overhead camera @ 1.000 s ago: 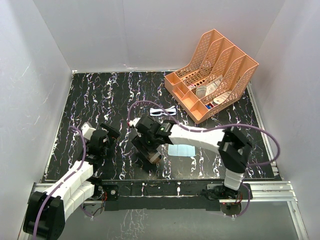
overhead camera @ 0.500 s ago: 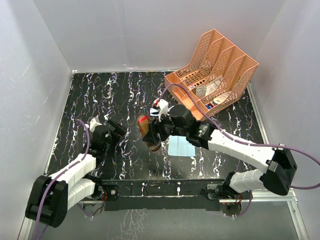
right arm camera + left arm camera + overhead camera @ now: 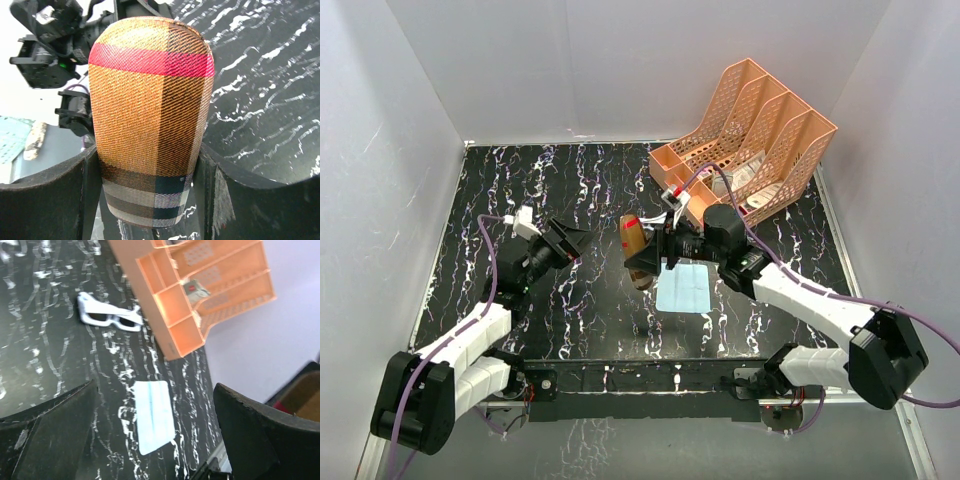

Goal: Organize the sunglasses
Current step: Open the sunglasses case.

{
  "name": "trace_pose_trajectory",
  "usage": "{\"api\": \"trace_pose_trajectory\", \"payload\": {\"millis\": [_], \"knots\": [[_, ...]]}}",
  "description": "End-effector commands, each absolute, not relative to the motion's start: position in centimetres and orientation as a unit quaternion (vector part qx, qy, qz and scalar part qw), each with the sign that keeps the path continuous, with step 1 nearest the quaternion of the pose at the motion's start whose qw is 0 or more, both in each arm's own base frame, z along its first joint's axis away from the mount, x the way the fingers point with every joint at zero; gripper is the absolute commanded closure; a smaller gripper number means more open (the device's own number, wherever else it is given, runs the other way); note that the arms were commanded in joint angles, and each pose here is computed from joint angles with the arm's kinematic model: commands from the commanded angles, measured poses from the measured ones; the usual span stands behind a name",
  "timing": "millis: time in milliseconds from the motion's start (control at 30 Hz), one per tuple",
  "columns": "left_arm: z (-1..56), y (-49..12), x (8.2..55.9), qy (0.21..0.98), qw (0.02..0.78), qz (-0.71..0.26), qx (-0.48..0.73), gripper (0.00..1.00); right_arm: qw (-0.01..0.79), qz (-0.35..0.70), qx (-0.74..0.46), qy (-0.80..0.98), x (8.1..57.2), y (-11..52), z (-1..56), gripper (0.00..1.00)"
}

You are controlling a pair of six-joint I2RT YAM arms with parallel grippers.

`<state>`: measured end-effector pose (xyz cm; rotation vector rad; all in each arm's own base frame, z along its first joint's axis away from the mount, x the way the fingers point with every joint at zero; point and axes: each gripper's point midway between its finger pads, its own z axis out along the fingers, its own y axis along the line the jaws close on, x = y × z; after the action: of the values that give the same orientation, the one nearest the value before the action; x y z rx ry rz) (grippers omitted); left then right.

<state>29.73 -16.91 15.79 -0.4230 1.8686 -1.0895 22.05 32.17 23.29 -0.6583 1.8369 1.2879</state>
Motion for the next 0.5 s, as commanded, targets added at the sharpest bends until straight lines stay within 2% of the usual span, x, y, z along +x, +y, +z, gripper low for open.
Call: {"api": "trace_pose_trajectory", "payload": {"millis": [0,167,467], "knots": [[21.5,-19.2,29.0,0.702,0.479,-0.520,-0.088,0.01,0.415,0.584,-0.305,0.628,21.2,32.9,28.1,1.00],[22.5,-20.0,29.0,0.698,0.466,-0.539,-0.072,0.01,0.388,0.609,-0.318,0.614,21.5,33.4,27.8,1.00],[28.2,-21.6,26.3,0.610,0.493,-0.620,0.026,0.01,0.362,0.620,-0.339,0.608,21.5,34.1,27.3,1.00]]}}
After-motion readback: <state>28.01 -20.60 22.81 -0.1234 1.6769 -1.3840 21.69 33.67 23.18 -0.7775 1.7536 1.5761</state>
